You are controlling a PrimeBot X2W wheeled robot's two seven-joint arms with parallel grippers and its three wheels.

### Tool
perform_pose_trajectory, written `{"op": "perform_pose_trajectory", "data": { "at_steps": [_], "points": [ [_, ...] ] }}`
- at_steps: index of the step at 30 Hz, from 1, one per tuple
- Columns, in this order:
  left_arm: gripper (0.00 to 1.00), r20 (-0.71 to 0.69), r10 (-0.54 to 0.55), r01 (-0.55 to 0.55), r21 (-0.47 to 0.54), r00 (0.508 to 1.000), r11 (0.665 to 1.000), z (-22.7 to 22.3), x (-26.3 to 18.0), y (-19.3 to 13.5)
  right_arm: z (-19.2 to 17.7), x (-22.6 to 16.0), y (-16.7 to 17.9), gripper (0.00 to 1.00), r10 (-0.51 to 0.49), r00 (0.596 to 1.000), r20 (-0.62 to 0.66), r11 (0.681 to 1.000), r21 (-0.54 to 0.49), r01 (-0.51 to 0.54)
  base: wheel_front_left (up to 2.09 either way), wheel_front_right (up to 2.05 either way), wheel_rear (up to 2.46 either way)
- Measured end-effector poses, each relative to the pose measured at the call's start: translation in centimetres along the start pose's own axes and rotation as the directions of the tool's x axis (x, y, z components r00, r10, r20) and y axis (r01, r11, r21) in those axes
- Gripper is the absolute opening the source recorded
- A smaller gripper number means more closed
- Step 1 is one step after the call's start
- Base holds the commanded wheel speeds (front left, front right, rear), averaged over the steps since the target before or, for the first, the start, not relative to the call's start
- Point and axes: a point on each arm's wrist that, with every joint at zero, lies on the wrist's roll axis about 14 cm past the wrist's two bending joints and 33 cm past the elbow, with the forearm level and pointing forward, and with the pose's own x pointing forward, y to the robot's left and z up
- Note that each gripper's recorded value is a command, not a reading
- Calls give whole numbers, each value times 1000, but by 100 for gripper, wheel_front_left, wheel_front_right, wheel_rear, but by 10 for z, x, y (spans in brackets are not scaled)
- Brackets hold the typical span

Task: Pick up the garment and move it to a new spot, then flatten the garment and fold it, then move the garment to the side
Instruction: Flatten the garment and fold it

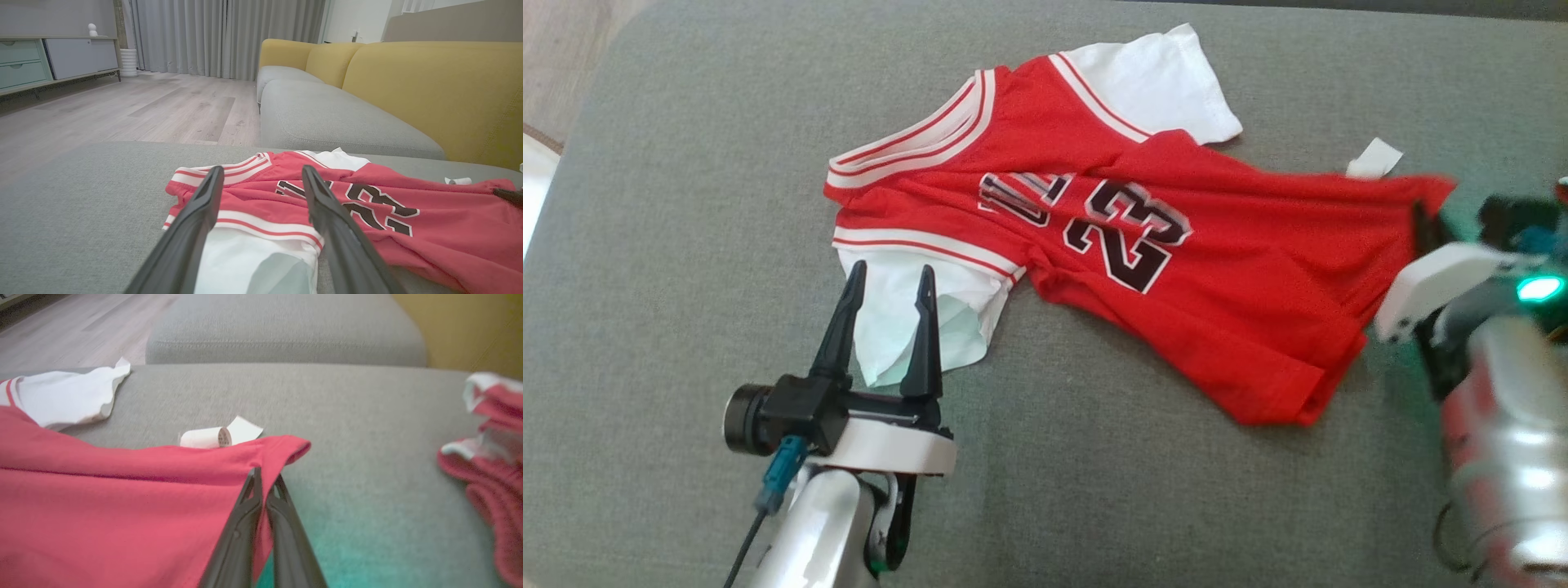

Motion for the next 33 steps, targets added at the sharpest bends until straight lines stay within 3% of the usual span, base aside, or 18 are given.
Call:
{"op": "perform_pose_trajectory", "data": {
  "at_steps": [3,11,19,20,21,33],
  "points": [
    [100,-2,-1,1,0,1000,1000,-1,0,-1,18,6,-9,0,-11,999,38,999,-37,12,0,0,0],
    [100,-6,-11,11,-16,1000,1000,-1,5,-4,120,38,-40,0,-34,976,216,978,-192,76,0,0,0],
    [100,-13,14,-14,-21,1000,1000,-2,9,2,164,69,-46,0,-23,967,255,952,-290,99,0,0,0],
    [100,-15,20,-21,-20,1000,1000,-3,10,4,168,72,-46,20,-22,965,260,948,-301,102,0,0,0],
    [100,-17,26,-26,-21,1000,999,-3,10,6,171,74,-46,100,-18,964,264,944,-314,104,0,0,0],
    [100,43,20,-20,-18,999,1000,17,15,1,172,47,-22,100,55,938,341,956,-290,49,0,0,0]
  ]
}}
